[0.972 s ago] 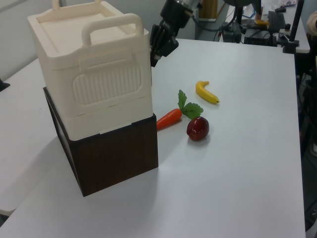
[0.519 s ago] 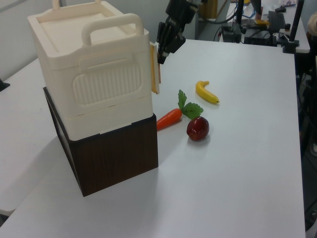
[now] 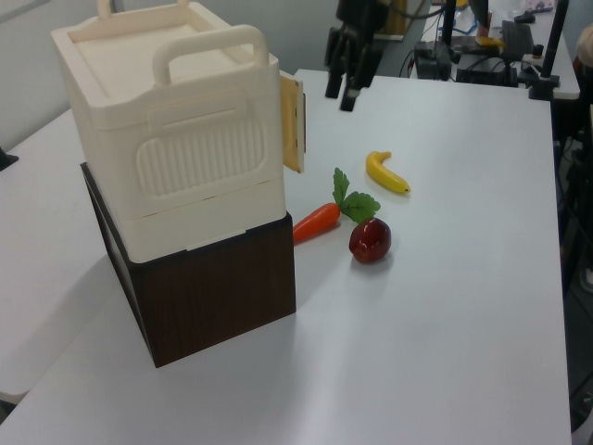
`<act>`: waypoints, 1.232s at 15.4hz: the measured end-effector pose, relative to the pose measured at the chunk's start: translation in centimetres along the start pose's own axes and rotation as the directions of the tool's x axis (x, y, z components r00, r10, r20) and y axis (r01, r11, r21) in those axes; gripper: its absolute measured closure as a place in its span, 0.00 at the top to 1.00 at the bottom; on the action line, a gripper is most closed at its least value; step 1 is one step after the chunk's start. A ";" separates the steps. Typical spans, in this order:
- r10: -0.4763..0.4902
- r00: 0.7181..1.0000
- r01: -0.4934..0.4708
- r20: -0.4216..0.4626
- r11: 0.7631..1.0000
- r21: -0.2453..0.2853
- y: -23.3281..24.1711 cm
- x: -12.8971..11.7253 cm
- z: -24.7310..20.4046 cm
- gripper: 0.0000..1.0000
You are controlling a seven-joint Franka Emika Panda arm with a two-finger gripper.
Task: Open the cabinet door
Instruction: 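Hook the gripper behind the door edge and pull it outward, then keep pulling the door edge, swinging it open on its hinge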
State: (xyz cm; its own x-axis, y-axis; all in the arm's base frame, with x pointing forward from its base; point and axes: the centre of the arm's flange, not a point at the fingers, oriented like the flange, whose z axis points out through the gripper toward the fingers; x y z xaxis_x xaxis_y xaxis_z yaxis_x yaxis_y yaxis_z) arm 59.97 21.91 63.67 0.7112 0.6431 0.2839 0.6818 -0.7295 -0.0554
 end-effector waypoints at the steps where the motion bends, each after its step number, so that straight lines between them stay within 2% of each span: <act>1: 0.007 1.000 -0.007 0.018 1.000 0.005 0.2 -0.7 -0.7 0.78; 3: 0.016 0.999 -0.016 0.032 1.000 0.006 0.3 -1.7 -2.4 0.78; 6: 0.011 1.000 -0.011 0.014 1.000 -0.003 -0.3 -2.1 -4.2 0.99; 8: 0.000 1.000 0.000 0.001 1.000 -0.005 -0.9 -1.8 -4.5 1.00; 11: -0.031 0.996 0.029 -0.086 0.999 -0.029 -2.4 -0.2 -4.9 1.00; 15: -0.080 0.973 0.066 -0.218 0.995 -0.070 -4.8 2.4 -5.2 1.00; 19: -0.106 0.954 0.085 -0.279 0.993 -0.084 -6.1 4.0 -4.2 1.00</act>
State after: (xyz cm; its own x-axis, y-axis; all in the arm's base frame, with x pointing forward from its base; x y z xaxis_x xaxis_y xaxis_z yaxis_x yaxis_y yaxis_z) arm 58.01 27.96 69.14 0.5590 0.6258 0.5440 0.7232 -0.6888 0.0492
